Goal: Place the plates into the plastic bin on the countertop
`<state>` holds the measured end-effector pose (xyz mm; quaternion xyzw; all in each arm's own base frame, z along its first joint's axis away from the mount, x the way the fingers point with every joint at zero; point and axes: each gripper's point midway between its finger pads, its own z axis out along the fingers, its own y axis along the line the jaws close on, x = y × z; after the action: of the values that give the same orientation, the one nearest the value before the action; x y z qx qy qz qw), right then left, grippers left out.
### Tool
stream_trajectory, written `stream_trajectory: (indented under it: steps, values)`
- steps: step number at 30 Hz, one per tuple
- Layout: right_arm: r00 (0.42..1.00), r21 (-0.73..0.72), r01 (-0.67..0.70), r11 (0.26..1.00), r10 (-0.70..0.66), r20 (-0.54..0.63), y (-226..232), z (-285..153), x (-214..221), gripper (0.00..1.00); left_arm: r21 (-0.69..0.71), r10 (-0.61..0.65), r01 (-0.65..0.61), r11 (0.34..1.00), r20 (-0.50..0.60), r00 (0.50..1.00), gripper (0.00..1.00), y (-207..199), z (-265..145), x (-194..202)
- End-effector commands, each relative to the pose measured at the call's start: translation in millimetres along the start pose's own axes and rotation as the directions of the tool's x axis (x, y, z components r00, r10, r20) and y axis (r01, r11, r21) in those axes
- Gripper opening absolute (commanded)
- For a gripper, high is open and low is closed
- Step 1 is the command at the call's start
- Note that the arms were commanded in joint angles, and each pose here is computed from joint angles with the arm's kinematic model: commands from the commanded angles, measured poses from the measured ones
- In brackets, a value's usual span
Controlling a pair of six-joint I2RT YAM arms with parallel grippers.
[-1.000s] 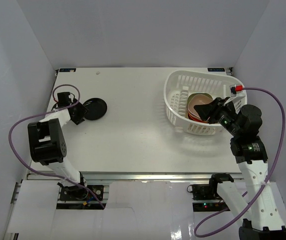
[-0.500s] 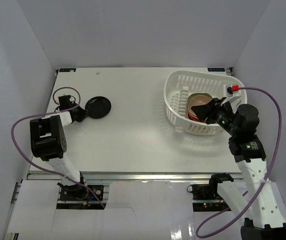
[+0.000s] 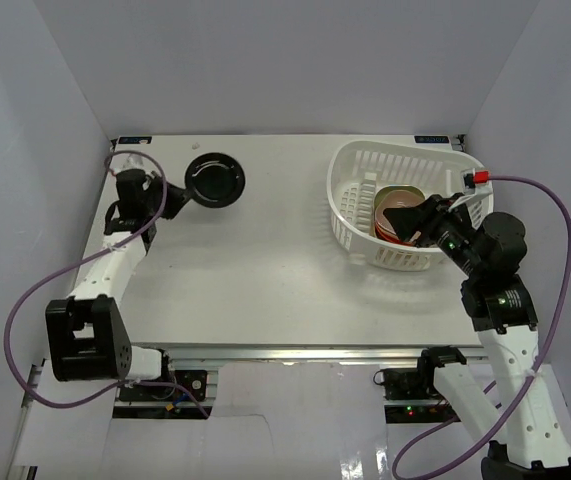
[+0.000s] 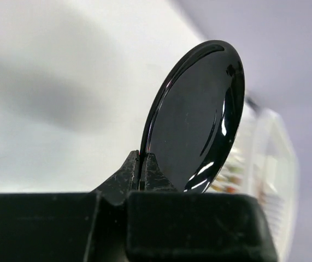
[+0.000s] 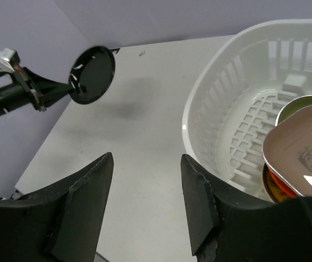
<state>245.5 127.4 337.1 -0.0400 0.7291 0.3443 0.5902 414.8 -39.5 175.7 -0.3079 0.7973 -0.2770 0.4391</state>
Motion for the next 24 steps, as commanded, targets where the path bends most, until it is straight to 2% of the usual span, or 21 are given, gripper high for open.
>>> stream_trajectory:
  steps: [1, 2, 3, 4, 6, 7, 8, 9, 10, 18, 19, 20, 23, 24]
  values:
    - [0.995, 0.074, -0.012, 0.997, 0.005, 0.097, -1, -10, -26, 0.6, 0.378, 0.078, -0.083, 0.922, 0.028, 0.997, 0.0, -157, -50, -2]
    - [0.992, 0.136, -0.021, 0.99, 0.004, 0.125, -12, -13, -30, 0.63, 0.427, 0.112, -0.098, 0.899, -0.009, 0.994, 0.0, -184, -53, 21]
    - [0.991, 0.159, -0.029, 0.987, 0.008, 0.13, -15, -17, -30, 0.66, 0.484, 0.13, -0.116, 0.867, 0.005, 0.991, 0.0, -216, -63, 20]
    - [0.989, 0.172, -0.041, 0.984, 0.015, 0.146, -16, -19, -32, 0.66, 0.53, 0.161, -0.121, 0.839, -0.03, 0.986, 0.0, -240, -70, 43]
    - [0.98, 0.19, -0.047, 0.981, 0.008, 0.201, -15, -28, -41, 0.68, 0.547, 0.187, -0.123, 0.828, -0.063, 0.98, 0.0, -260, -61, 66]
    - [0.975, 0.194, -0.055, 0.979, 0.01, 0.222, -15, -31, -45, 0.68, 0.594, 0.217, -0.132, 0.794, -0.074, 0.973, 0.0, -286, -70, 83]
    - [0.968, 0.199, -0.054, 0.978, 0.002, 0.252, -12, -38, -52, 0.68, 0.603, 0.229, -0.133, 0.787, -0.084, 0.97, 0.0, -295, -68, 93]
    - [0.965, 0.2, -0.053, 0.978, -0.002, 0.263, -11, -40, -55, 0.68, 0.585, 0.244, -0.133, 0.8, -0.115, 0.963, 0.0, -295, -50, 112]
    - [0.962, 0.199, -0.051, 0.979, -0.006, 0.274, -9, -42, -58, 0.67, 0.618, 0.266, -0.138, 0.774, -0.12, 0.956, 0.0, -316, -55, 128]
    - [0.932, 0.181, -0.032, 0.983, -0.036, 0.362, 13, -72, -84, 0.66, 0.624, 0.385, -0.171, 0.762, -0.224, 0.895, 0.0, -360, 1, 236]
    - [0.929, 0.175, -0.028, 0.984, -0.039, 0.367, 16, -75, -88, 0.66, 0.6, 0.417, -0.19, 0.778, -0.267, 0.869, 0.0, -351, 14, 267]
    - [0.933, 0.173, -0.024, 0.985, -0.04, 0.359, 17, -75, -86, 0.66, 0.62, 0.428, -0.2, 0.759, -0.244, 0.87, 0.0, -367, 12, 267]
    - [0.934, 0.163, -0.02, 0.986, -0.04, 0.355, 20, -77, -86, 0.66, 0.596, 0.466, -0.227, 0.77, -0.283, 0.839, 0.0, -360, 25, 297]
    - [0.936, 0.165, -0.02, 0.986, -0.04, 0.349, 20, -77, -85, 0.66, 0.595, 0.467, -0.229, 0.77, -0.282, 0.838, 0.03, -362, 25, 297]
